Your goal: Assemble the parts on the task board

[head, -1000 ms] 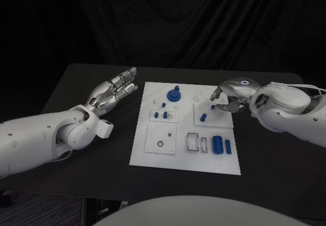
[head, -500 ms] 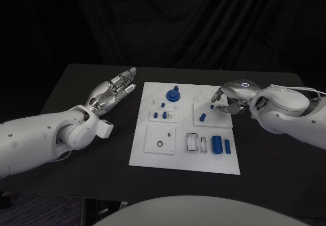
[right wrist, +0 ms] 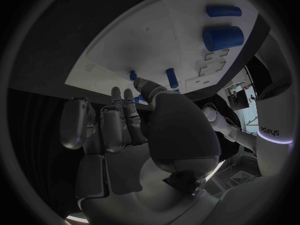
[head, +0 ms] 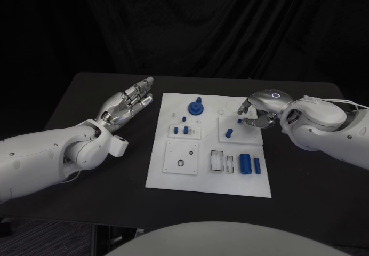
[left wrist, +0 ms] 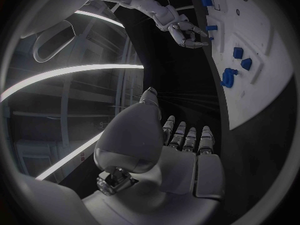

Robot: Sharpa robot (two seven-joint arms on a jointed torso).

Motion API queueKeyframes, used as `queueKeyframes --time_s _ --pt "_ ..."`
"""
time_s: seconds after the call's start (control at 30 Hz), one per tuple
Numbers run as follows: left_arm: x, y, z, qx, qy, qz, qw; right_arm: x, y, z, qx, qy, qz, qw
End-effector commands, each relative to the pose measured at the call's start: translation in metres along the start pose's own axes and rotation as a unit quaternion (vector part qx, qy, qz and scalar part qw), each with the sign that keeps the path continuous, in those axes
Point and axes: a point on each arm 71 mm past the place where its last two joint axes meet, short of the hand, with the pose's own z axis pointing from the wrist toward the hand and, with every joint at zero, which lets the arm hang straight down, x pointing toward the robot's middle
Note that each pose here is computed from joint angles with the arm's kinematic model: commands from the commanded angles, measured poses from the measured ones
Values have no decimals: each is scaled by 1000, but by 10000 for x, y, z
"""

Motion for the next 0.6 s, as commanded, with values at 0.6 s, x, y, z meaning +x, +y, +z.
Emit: queueKeyframes --time_s 0.6 --pt "23 -96 -5 71 12 -8 997 59 48 67 -8 -2 17 1000"
